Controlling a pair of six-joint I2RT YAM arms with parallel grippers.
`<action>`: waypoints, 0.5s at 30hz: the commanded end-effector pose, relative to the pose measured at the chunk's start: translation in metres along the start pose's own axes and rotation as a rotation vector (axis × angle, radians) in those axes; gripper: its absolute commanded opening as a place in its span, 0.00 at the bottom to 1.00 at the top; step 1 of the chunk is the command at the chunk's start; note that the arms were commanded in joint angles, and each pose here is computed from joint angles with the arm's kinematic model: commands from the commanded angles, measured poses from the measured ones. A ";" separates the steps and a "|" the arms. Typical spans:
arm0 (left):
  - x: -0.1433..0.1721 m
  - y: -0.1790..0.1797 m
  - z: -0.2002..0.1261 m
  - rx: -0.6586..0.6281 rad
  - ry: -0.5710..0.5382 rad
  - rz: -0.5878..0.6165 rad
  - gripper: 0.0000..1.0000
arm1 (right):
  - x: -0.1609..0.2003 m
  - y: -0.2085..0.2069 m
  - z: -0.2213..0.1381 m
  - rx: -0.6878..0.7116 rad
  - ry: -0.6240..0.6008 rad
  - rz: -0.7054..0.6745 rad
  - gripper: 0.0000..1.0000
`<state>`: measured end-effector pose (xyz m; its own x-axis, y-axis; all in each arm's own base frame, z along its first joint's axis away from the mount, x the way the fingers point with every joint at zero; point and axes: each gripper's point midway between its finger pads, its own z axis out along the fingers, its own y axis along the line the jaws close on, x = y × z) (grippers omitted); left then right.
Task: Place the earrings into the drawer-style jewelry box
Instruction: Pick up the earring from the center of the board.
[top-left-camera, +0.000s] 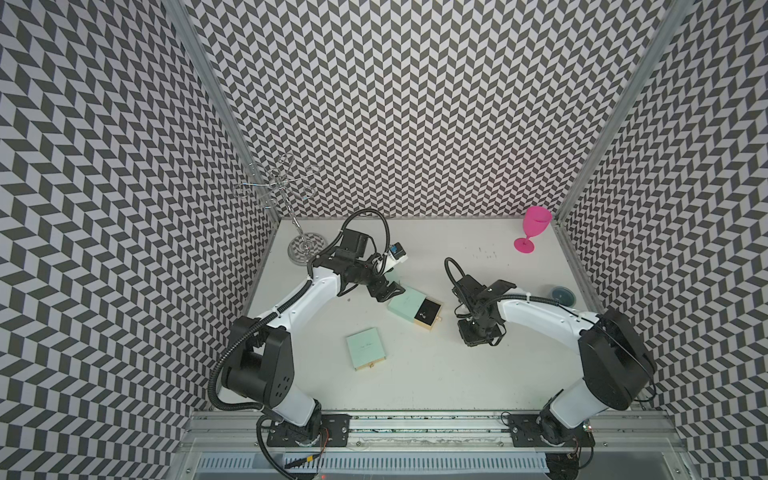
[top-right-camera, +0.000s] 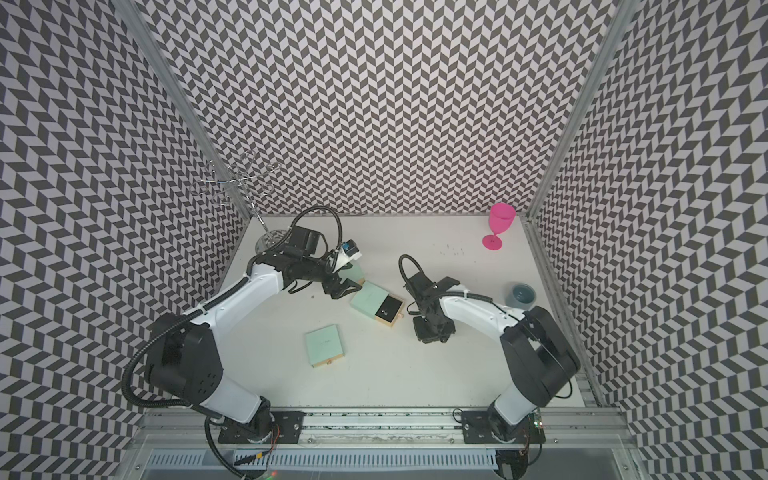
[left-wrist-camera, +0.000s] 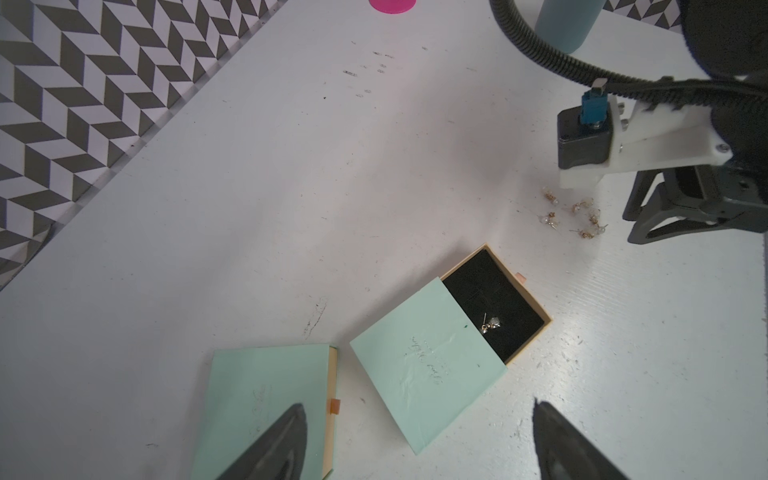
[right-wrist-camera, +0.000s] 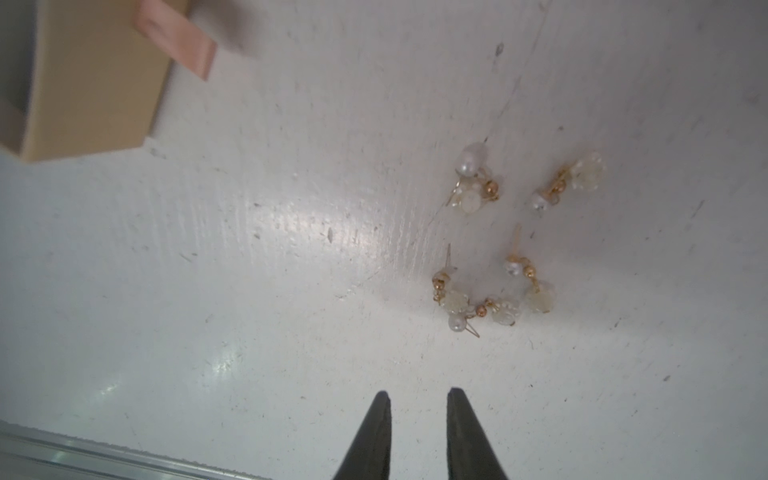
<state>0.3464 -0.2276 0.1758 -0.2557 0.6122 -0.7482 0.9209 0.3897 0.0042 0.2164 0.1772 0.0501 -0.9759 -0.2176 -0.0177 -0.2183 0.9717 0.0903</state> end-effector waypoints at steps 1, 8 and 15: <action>-0.022 -0.007 -0.015 0.008 -0.048 0.058 0.86 | -0.007 0.001 0.002 -0.005 -0.036 0.019 0.26; -0.026 -0.013 -0.019 0.030 -0.054 0.060 0.86 | -0.006 -0.003 0.018 0.011 -0.016 0.023 0.25; -0.024 -0.028 -0.018 0.101 -0.061 0.049 0.86 | -0.009 -0.016 0.024 0.074 -0.003 0.017 0.25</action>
<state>0.3351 -0.2349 0.1886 -0.2375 0.6007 -0.7634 0.9398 0.3409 -0.0242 0.2199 0.1708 0.0270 -0.9789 -0.2042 -0.0015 -0.2040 0.9777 0.0503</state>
